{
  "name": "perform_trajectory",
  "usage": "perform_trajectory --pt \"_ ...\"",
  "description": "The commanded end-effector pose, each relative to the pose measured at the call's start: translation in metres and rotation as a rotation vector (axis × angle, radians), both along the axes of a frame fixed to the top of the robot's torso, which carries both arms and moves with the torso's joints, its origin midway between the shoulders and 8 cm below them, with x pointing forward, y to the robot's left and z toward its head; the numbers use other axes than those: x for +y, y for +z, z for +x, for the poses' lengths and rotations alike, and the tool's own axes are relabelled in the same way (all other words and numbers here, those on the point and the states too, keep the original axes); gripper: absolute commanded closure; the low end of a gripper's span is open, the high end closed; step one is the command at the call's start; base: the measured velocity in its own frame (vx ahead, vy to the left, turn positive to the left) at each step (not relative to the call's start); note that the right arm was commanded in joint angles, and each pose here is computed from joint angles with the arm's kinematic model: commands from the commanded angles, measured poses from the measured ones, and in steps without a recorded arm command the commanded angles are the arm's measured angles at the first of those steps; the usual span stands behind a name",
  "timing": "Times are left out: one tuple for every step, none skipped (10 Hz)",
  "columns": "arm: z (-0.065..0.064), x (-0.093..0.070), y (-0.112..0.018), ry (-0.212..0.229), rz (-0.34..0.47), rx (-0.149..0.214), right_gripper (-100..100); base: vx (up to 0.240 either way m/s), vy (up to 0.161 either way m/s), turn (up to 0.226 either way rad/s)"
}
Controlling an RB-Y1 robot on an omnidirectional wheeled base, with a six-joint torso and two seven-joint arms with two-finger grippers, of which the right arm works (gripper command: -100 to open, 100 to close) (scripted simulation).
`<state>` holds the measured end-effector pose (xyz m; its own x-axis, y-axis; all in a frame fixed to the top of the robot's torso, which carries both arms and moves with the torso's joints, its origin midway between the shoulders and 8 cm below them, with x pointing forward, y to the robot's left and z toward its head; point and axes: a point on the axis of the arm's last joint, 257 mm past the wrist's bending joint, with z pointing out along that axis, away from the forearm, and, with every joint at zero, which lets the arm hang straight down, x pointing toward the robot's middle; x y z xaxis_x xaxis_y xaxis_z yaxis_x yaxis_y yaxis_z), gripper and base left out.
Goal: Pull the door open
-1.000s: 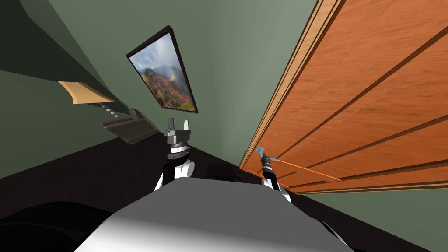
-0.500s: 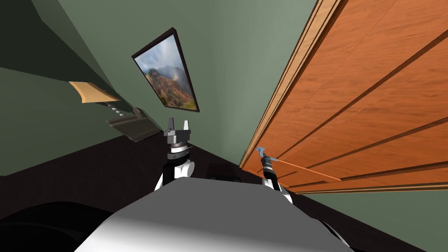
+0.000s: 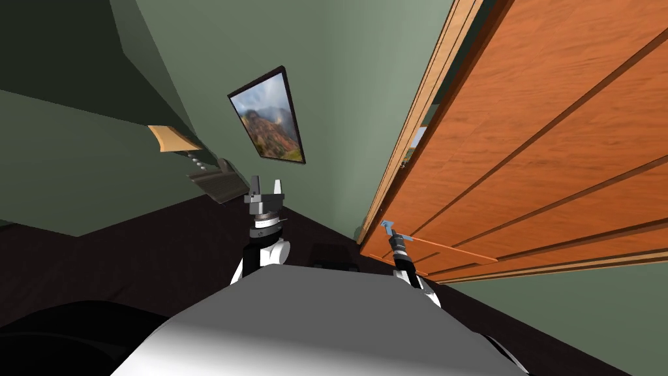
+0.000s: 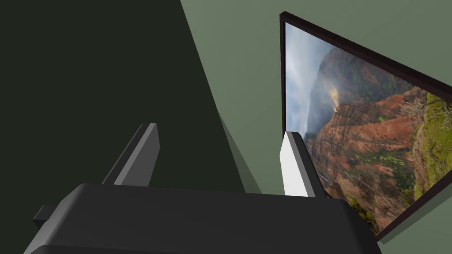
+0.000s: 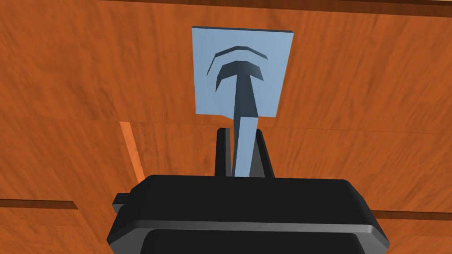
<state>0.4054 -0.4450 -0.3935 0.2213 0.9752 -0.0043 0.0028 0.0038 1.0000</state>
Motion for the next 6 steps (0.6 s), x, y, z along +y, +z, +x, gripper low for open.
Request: perform_trajectory --pt "-0.001 0.005 0.001 0.027 0.003 -0.004 100 -0.229 -0.057 0.121" --pt "-0.002 0.006 0.001 0.043 0.003 -0.003 100 -0.210 -0.059 0.096" --pt "-0.003 0.007 0.001 0.051 0.003 -0.003 100 -0.218 -0.036 0.082" --pt "-0.003 0.007 0.000 0.044 0.003 -0.001 100 -0.100 -0.008 0.019" --pt "-0.010 0.009 -0.001 0.067 0.004 0.001 100 -0.156 -0.041 0.109" --pt "-0.013 0.010 -0.001 0.080 0.003 0.000 100 -0.240 -0.066 0.142"
